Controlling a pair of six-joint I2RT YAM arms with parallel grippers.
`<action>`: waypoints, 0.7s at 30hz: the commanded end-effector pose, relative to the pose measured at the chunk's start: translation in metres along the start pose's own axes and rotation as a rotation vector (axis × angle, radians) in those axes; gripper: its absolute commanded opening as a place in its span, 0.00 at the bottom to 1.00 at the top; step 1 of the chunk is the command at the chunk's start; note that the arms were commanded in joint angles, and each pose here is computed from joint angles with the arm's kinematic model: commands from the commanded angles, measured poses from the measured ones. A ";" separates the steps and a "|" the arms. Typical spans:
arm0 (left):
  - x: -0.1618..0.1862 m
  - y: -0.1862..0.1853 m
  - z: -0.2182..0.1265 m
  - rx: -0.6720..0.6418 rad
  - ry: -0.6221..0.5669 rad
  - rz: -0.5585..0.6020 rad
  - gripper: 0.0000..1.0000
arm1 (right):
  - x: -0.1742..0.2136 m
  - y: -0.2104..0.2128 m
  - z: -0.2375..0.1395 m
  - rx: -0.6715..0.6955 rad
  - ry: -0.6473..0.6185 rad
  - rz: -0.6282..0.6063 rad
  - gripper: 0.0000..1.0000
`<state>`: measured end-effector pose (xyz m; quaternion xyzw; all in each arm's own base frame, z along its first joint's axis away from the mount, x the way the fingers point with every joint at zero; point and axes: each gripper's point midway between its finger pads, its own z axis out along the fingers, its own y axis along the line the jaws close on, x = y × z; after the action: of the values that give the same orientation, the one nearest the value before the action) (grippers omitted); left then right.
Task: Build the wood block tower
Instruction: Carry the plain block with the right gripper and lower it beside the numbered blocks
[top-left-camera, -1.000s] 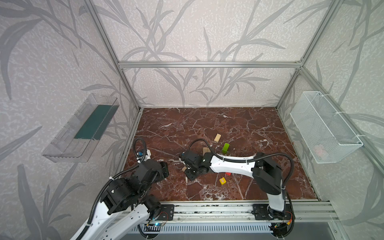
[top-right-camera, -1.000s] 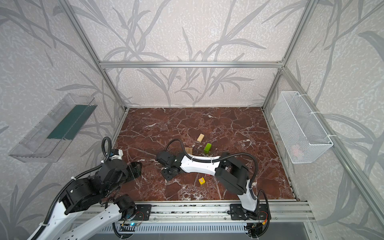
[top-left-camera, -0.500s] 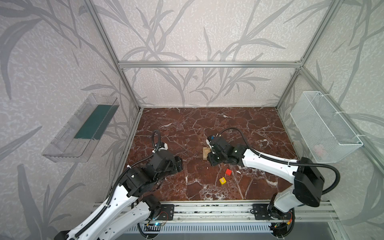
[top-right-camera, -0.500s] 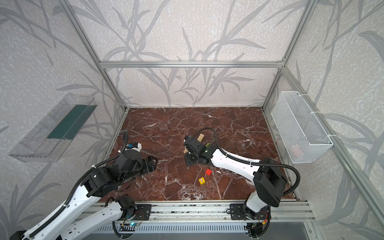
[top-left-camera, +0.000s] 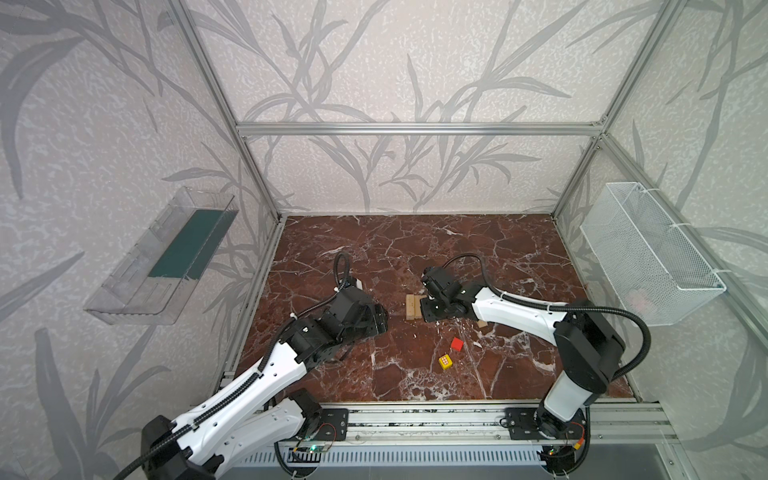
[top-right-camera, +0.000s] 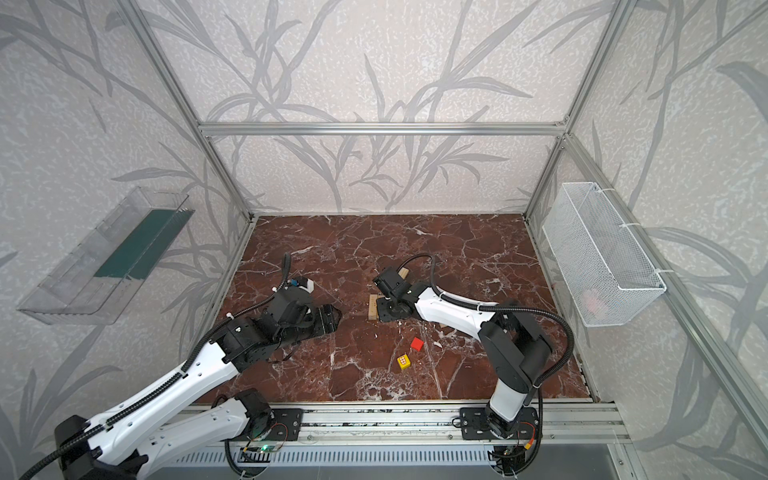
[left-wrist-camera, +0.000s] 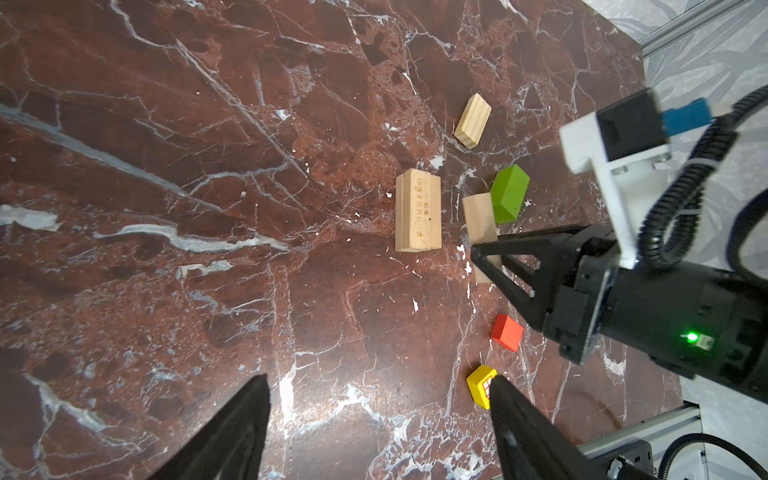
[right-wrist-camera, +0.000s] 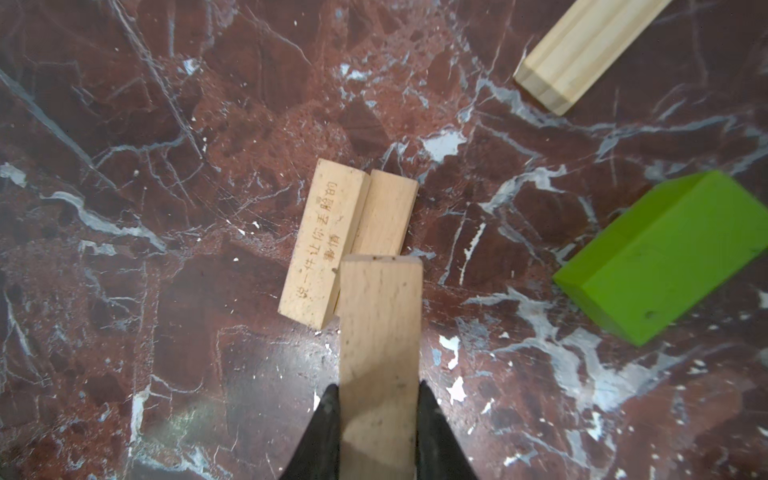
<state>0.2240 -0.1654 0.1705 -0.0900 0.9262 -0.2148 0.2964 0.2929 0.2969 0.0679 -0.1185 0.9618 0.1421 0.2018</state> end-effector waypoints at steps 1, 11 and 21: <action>-0.005 -0.004 0.008 0.019 -0.027 -0.021 0.80 | -0.015 0.007 0.006 -0.010 -0.033 0.034 0.14; -0.001 0.000 0.024 -0.022 0.000 -0.013 0.80 | -0.016 0.005 0.025 0.016 -0.022 0.034 0.14; 0.000 -0.001 0.028 -0.023 0.012 -0.012 0.80 | -0.016 0.004 0.031 0.032 -0.022 0.032 0.15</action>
<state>0.2382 -0.1773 0.1516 -0.0917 0.9310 -0.2061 0.2869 0.3076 0.3089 0.0403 -0.1058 0.9663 0.1315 0.1946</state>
